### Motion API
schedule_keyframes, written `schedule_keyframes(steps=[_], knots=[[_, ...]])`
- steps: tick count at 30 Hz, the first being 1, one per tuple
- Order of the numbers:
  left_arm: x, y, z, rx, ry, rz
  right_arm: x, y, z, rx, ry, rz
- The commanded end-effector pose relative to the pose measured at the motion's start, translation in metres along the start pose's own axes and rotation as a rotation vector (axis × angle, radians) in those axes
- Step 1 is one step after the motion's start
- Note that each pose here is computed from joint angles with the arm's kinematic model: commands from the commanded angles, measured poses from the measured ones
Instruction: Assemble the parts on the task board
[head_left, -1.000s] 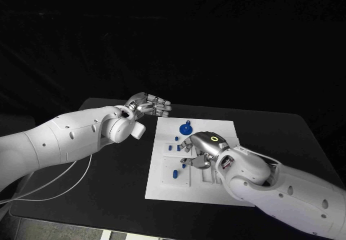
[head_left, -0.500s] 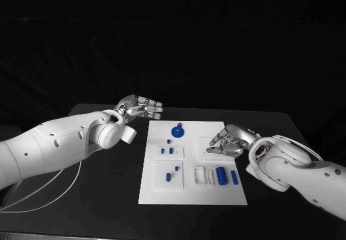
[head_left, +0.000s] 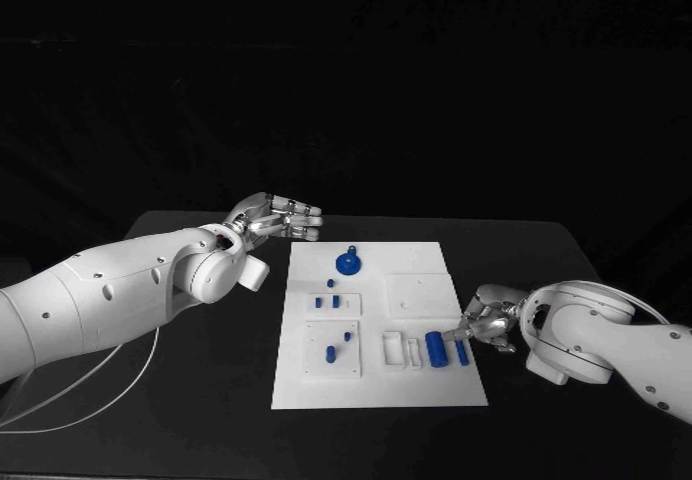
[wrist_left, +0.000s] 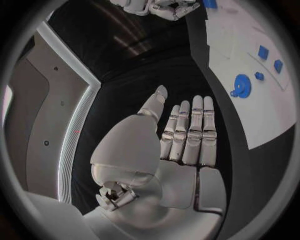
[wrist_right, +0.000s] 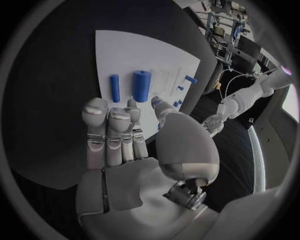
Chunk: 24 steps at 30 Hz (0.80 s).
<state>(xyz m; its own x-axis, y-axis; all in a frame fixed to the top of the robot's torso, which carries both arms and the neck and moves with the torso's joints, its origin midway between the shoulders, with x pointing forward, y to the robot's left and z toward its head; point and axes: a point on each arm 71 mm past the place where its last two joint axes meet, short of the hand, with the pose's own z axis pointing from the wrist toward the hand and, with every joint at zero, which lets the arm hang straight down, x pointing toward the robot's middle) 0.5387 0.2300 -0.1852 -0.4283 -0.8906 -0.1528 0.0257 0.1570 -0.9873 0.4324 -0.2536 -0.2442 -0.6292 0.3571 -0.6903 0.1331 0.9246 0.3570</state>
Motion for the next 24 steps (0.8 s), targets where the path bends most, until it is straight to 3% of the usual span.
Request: schedule_keyframes(steps=[1, 24], knots=[[0.0032, -0.0006, 0.0004, 0.013, 0.026, -0.014, 0.011, -0.003, -0.001, 0.072, 0.099, -0.018], [0.0059, 0.0025, -0.0006, 0.006, 0.051, -0.024, 0.031, 0.010, 0.020, 0.091, 0.041, -0.028]])
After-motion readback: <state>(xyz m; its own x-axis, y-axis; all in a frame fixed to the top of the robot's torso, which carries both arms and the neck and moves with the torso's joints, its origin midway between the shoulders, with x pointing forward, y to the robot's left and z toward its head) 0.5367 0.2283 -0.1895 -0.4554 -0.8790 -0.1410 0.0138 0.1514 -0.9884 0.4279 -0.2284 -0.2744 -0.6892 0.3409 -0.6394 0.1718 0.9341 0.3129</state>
